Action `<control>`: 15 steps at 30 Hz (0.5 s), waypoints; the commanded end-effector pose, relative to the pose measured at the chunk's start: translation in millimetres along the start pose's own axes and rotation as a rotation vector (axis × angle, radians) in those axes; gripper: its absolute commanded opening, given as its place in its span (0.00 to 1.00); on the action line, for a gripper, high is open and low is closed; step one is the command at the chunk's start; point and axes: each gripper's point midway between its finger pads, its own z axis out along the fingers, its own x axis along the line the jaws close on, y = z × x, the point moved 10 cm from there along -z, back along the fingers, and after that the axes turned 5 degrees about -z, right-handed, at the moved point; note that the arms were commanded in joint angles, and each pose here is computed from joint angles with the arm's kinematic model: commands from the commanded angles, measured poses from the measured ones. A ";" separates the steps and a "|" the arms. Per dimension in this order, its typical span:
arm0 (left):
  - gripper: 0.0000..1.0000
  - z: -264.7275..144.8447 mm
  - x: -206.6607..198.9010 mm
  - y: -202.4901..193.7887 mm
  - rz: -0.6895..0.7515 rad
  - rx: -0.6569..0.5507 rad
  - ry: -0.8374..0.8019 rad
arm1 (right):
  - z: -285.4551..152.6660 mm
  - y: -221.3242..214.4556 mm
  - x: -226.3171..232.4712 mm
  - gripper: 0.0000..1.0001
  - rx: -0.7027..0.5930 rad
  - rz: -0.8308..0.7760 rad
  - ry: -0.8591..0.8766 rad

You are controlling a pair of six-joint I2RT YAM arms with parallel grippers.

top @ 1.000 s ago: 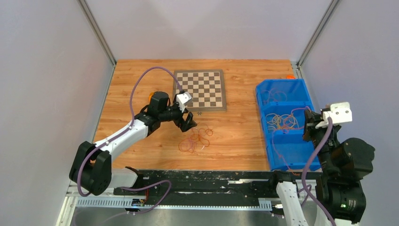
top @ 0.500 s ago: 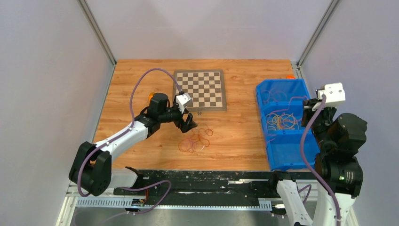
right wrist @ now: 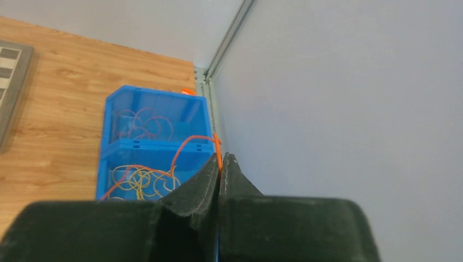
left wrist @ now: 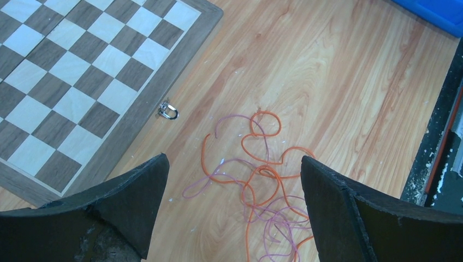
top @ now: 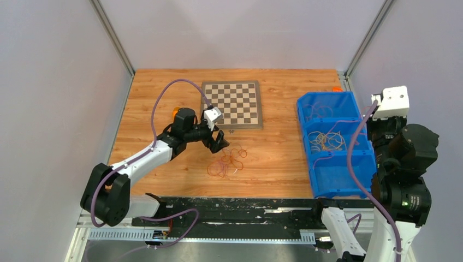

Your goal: Untangle the cables

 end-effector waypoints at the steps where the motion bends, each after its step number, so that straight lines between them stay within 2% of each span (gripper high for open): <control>1: 0.98 6.4 3.9 12.3 0.012 -0.040 -0.004 | -5.6 0.6 -13.6 0.00 0.034 -0.072 -0.109; 7: 0.98 10.8 7.9 21.4 0.019 -0.041 0.000 | 15.4 -35.6 0.1 0.00 0.198 -0.163 -0.104; 10: 0.98 9.1 8.4 24.2 0.031 -0.044 0.011 | 20.3 -45.4 5.2 0.00 0.239 -0.196 -0.076; 15: 0.99 6.1 7.0 22.9 0.032 -0.037 0.013 | 18.7 -82.2 31.9 0.00 0.337 -0.232 0.095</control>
